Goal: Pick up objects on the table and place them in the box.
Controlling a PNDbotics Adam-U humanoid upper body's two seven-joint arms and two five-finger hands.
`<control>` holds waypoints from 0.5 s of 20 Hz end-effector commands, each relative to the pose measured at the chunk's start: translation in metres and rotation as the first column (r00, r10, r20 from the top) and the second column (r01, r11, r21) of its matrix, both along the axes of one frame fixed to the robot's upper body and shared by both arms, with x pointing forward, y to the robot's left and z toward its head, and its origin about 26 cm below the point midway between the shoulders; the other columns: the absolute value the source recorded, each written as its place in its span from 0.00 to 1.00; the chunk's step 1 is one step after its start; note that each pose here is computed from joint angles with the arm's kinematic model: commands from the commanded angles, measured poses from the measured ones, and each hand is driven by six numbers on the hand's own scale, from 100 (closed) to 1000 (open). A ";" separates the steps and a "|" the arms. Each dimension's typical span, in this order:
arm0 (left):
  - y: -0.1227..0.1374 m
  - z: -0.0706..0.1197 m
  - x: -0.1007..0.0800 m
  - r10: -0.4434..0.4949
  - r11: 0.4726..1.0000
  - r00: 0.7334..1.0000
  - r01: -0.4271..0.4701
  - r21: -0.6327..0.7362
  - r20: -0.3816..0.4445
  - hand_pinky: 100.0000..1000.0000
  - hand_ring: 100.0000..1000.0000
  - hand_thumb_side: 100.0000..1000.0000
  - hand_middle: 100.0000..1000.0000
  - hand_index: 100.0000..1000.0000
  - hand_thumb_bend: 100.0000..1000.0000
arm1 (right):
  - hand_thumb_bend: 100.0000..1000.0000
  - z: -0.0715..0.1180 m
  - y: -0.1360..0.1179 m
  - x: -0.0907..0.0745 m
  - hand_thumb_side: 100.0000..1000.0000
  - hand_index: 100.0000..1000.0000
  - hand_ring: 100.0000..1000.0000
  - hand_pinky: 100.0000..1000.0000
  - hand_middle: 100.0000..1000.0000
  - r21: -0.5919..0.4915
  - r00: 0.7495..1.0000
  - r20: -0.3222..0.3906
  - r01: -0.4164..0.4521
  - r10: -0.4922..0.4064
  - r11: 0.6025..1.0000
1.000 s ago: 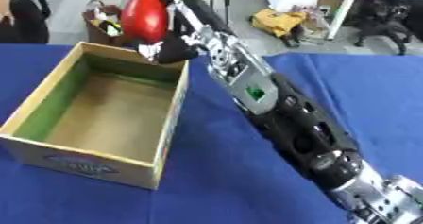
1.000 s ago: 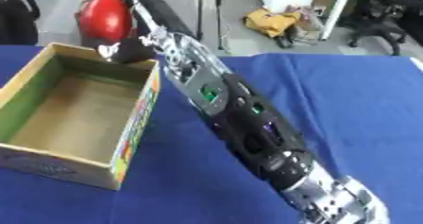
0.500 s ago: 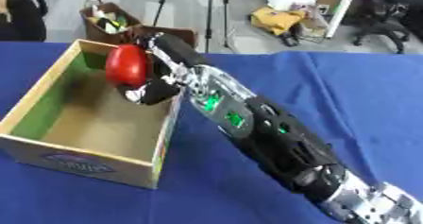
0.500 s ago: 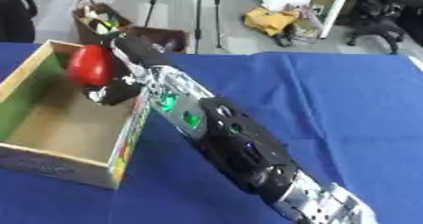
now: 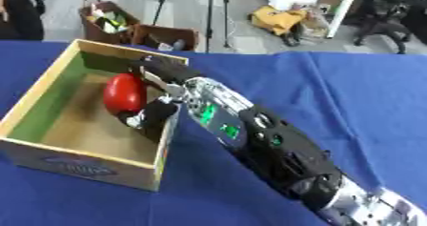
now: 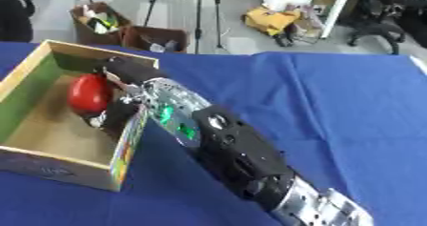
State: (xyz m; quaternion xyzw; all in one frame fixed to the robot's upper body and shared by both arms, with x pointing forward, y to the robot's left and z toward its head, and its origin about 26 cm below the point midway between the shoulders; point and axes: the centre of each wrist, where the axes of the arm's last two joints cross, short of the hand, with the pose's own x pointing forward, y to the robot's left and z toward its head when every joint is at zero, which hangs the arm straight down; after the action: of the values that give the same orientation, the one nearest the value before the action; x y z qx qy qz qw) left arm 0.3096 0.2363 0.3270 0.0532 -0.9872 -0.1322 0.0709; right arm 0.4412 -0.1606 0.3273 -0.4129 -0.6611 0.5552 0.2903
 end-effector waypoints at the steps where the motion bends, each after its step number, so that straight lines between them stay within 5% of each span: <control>1: 0.001 0.005 -0.004 0.003 1.000 1.000 -0.003 0.003 0.023 0.56 0.71 0.94 0.74 0.93 0.00 | 0.43 0.032 -0.002 -0.015 0.83 0.99 0.87 0.71 0.88 -0.018 0.996 0.086 0.002 0.000 1.000; 10: 0.004 0.002 -0.004 0.019 1.000 1.000 -0.019 0.005 0.009 0.56 0.72 0.94 0.74 0.93 0.00 | 0.46 0.055 -0.007 -0.037 0.82 0.99 0.85 0.71 0.87 0.050 0.987 0.158 -0.019 0.011 0.999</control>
State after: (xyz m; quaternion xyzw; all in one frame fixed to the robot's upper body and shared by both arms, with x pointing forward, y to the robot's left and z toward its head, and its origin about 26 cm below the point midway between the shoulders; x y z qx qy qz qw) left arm 0.3102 0.2380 0.3222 0.0562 -0.9866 -0.1301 0.0809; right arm 0.4133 -0.1620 0.3655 -0.4332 -0.6877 0.5228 0.2570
